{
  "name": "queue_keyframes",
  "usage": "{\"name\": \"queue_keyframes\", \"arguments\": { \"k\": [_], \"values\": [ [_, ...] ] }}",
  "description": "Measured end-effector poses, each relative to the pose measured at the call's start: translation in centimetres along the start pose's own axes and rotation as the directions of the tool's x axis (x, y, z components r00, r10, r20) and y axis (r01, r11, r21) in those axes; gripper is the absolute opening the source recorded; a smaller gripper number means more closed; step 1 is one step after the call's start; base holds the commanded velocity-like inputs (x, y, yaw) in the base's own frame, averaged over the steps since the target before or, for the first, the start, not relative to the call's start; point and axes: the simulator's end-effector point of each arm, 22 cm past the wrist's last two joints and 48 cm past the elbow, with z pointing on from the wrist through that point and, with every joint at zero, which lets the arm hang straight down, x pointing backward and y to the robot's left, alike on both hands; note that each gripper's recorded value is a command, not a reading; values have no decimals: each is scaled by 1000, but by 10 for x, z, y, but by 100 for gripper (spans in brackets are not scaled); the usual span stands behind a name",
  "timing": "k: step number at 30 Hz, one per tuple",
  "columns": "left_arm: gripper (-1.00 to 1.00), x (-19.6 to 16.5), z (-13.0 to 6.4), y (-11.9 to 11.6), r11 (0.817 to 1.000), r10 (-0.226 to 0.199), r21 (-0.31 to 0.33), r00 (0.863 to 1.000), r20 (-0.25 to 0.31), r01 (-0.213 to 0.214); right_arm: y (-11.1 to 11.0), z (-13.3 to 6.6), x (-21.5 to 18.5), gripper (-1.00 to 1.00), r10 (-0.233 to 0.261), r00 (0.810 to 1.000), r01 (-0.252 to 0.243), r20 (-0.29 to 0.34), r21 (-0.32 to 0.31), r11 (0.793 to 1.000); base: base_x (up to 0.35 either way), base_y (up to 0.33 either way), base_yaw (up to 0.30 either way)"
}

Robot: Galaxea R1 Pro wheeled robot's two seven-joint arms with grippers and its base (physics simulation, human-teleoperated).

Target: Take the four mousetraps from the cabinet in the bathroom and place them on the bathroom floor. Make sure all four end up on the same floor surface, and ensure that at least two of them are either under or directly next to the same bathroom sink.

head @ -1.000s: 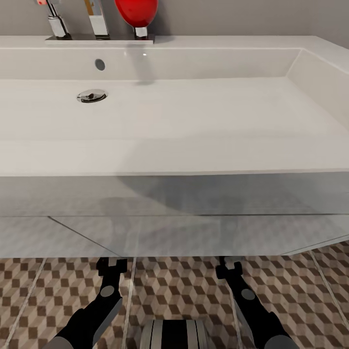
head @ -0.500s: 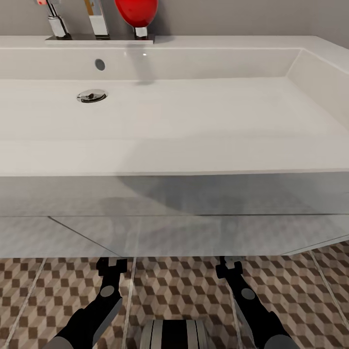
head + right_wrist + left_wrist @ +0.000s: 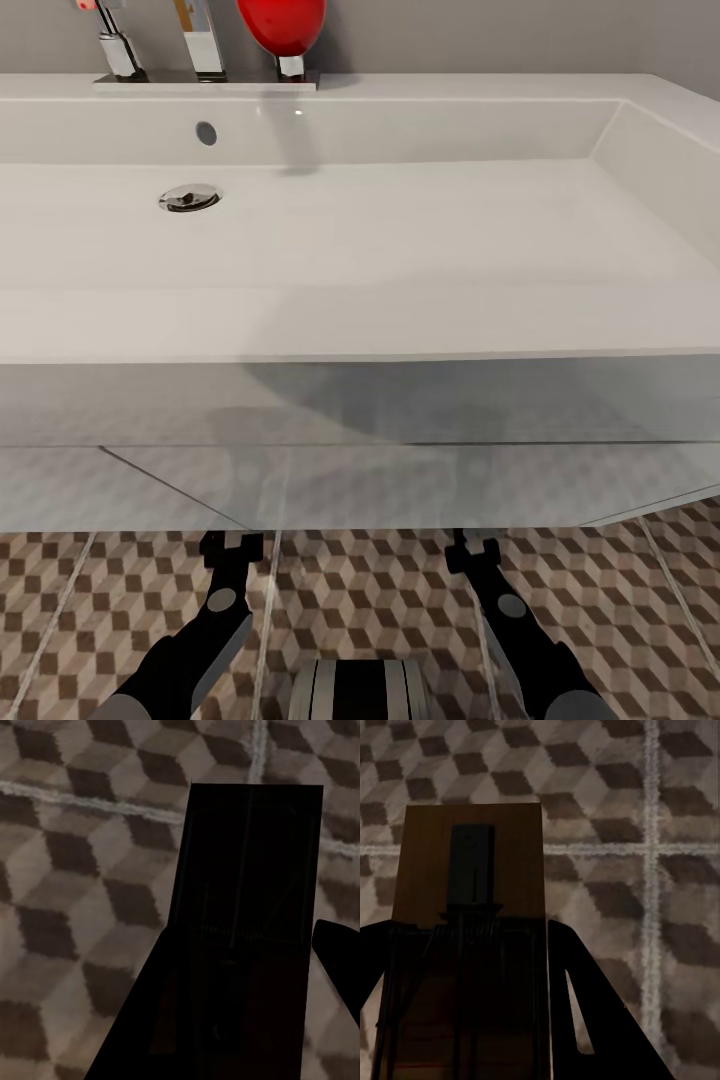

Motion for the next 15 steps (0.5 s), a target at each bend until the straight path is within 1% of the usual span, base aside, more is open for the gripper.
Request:
{"name": "queue_keyframes", "arguments": {
  "k": [8,12,15],
  "values": [
    [-100,-1,0,0,1000,2,1,1000,3,-2,-2,1,-5,-100,-1,1000,1,11,3,1000,0,0,0],
    [-100,-13,0,-4,1000,-9,9,1000,26,9,-2,1,-6,-100,-1,1000,1,11,3,1000,0,0,0],
    [-100,-16,-1,-5,1000,-9,13,1000,26,9,-2,1,-6,-100,-1,1000,1,11,3,1000,0,0,0]
  ]
}}
